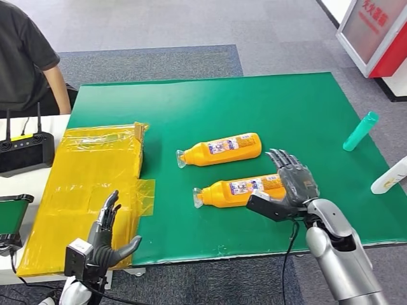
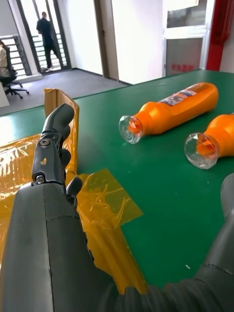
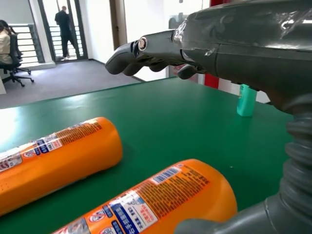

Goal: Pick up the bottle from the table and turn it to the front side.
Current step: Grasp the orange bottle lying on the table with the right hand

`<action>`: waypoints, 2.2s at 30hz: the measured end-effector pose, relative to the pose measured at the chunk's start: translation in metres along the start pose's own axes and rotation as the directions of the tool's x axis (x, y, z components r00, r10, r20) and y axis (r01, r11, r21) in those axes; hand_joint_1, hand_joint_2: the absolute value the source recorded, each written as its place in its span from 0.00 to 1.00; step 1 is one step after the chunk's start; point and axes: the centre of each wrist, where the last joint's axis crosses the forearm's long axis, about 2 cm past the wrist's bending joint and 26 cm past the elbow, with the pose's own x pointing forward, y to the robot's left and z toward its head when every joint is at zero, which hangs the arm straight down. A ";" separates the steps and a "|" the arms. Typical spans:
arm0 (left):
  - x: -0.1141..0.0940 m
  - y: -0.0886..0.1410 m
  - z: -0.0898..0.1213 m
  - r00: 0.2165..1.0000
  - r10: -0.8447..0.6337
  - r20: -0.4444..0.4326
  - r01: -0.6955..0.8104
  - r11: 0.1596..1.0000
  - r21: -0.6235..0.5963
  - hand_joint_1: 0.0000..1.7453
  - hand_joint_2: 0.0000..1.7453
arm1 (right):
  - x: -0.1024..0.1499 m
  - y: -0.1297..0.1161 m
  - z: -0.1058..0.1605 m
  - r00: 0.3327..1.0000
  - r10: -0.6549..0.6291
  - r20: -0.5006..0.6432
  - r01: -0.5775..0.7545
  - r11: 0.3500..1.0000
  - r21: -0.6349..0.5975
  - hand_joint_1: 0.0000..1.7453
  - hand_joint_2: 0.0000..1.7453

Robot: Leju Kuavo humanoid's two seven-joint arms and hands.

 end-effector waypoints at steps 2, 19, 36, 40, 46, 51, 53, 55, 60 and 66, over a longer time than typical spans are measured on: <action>-0.001 0.000 0.000 1.000 -0.003 -0.002 0.003 1.000 -0.002 0.00 1.00 | -0.001 -0.001 -0.005 1.000 0.010 0.000 -0.010 1.000 0.027 0.00 1.00; -0.007 0.004 -0.002 1.000 -0.020 -0.013 0.020 1.000 0.003 0.00 1.00 | -0.029 0.002 -0.052 0.999 0.037 -0.023 -0.026 0.922 0.386 0.00 1.00; -0.011 0.006 -0.001 0.999 -0.028 -0.026 0.028 1.000 0.007 0.00 1.00 | -0.050 0.009 -0.065 0.992 0.090 -0.089 -0.028 0.842 0.539 0.73 1.00; -0.012 0.006 -0.001 0.999 -0.027 -0.028 0.027 1.000 0.007 0.00 1.00 | -0.053 0.009 -0.066 0.991 0.096 -0.089 -0.032 0.834 0.551 1.00 1.00; -0.013 0.006 -0.001 0.999 -0.027 -0.031 0.027 1.000 0.006 0.00 1.00 | -0.055 0.008 -0.066 0.992 0.101 -0.082 -0.040 0.835 0.549 1.00 1.00; -0.013 0.007 -0.001 0.999 -0.028 -0.031 0.028 1.000 0.006 0.00 1.00 | -0.057 0.009 -0.064 0.992 0.096 -0.083 -0.037 0.842 0.538 1.00 1.00; -0.013 0.007 -0.001 0.999 -0.028 -0.031 0.028 1.000 0.006 0.00 1.00 | -0.057 0.009 -0.064 0.992 0.097 -0.083 -0.037 0.842 0.539 1.00 1.00; -0.013 0.007 -0.001 0.999 -0.028 -0.031 0.029 1.000 0.006 0.00 1.00 | -0.057 0.009 -0.064 0.992 0.098 -0.082 -0.038 0.841 0.539 1.00 1.00; -0.013 0.007 -0.001 0.999 -0.030 -0.032 0.030 1.000 0.006 0.00 1.00 | -0.058 0.009 -0.063 0.992 0.102 -0.081 -0.042 0.840 0.541 1.00 1.00; -0.014 0.007 0.001 0.999 -0.027 -0.036 0.027 1.000 0.008 0.00 1.00 | -0.053 0.019 -0.052 0.995 0.073 -0.074 -0.031 0.886 0.463 1.00 1.00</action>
